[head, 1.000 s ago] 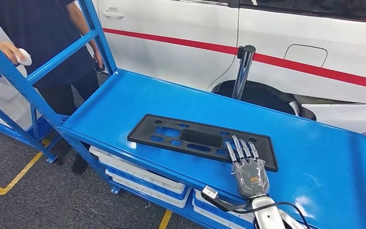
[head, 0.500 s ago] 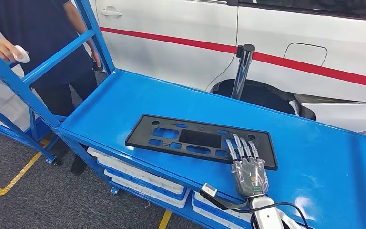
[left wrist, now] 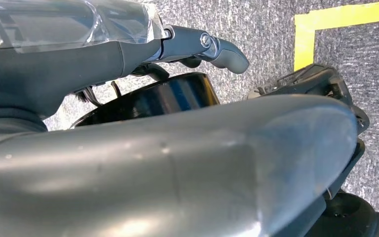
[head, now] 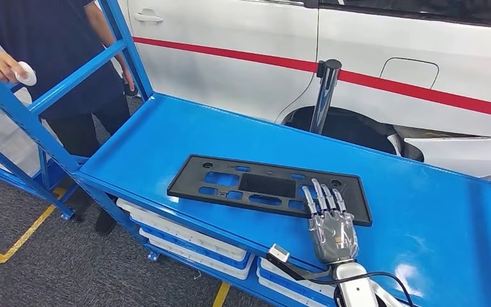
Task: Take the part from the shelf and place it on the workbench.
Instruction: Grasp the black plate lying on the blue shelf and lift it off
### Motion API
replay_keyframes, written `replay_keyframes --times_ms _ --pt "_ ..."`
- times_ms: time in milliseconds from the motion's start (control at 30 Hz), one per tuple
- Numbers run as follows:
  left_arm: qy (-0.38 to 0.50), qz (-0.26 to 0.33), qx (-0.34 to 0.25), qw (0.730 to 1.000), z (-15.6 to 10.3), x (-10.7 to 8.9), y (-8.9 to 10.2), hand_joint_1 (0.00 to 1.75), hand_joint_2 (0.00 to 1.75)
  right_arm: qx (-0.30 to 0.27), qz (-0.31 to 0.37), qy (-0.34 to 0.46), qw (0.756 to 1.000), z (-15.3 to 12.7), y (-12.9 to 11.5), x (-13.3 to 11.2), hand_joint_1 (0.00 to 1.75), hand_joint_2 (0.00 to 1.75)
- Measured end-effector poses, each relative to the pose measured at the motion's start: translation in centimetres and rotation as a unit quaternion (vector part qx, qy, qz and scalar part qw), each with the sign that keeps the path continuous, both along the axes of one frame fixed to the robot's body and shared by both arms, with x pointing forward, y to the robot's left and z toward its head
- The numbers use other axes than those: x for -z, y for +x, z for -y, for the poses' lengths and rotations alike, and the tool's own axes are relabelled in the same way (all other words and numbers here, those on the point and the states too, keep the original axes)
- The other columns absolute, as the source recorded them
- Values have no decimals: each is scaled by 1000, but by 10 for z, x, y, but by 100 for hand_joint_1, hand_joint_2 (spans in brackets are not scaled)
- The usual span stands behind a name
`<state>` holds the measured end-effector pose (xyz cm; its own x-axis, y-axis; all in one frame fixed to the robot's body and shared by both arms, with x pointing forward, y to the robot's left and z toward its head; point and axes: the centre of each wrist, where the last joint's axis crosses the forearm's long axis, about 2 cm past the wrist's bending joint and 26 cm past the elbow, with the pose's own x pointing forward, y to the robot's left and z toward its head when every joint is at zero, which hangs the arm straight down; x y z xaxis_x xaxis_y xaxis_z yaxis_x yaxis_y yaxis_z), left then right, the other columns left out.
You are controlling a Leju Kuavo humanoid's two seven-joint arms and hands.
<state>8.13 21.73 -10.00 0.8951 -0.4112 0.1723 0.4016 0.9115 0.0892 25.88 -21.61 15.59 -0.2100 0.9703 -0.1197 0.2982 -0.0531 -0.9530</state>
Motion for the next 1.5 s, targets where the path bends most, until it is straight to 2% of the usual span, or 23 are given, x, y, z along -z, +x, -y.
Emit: replay_keyframes --times_ms 100,133,167,300,333,400,467,500,567,633,1100,1233,1500 --pt "0 0 1 1000 0 0 0 0 0 1 5 -7 1000 0 0 0 142 175" --pt "0 0 1 1000 0 0 0 0 0 1 7 -11 1000 0 0 1 171 175" --pt "0 0 1 1000 0 0 0 0 0 2 10 -15 1000 0 0 1 172 175" --pt "2 0 1 1000 0 0 0 0 0 3 18 -27 999 -1 0 2 159 175" --pt "2 0 1 1000 0 0 -1 0 0 3 19 -29 999 -1 0 2 150 175" --pt "2 0 1 1000 0 0 -1 0 0 3 20 -32 999 -1 0 3 113 175" --pt "2 1 1 1000 0 0 -1 0 0 3 20 -34 999 -1 0 3 66 175" --pt "3 1 1 1000 0 0 -1 0 0 3 20 -34 999 -1 0 3 51 175" --pt "3 1 1 1000 0 0 -1 0 0 2 20 -35 999 -1 0 3 31 175" --pt "2 2 1 1000 0 0 -1 0 0 2 20 -36 999 -1 0 3 20 175" --pt "-2 21 -2 1000 1 0 -2 0 0 6 21 -42 999 -3 0 5 21 175" --pt "-4 26 -3 1000 1 0 -2 0 0 12 20 -42 999 -1 1 5 12 175" --pt "-5 26 -5 1000 1 0 -2 0 0 15 18 -44 999 0 0 6 5 175"
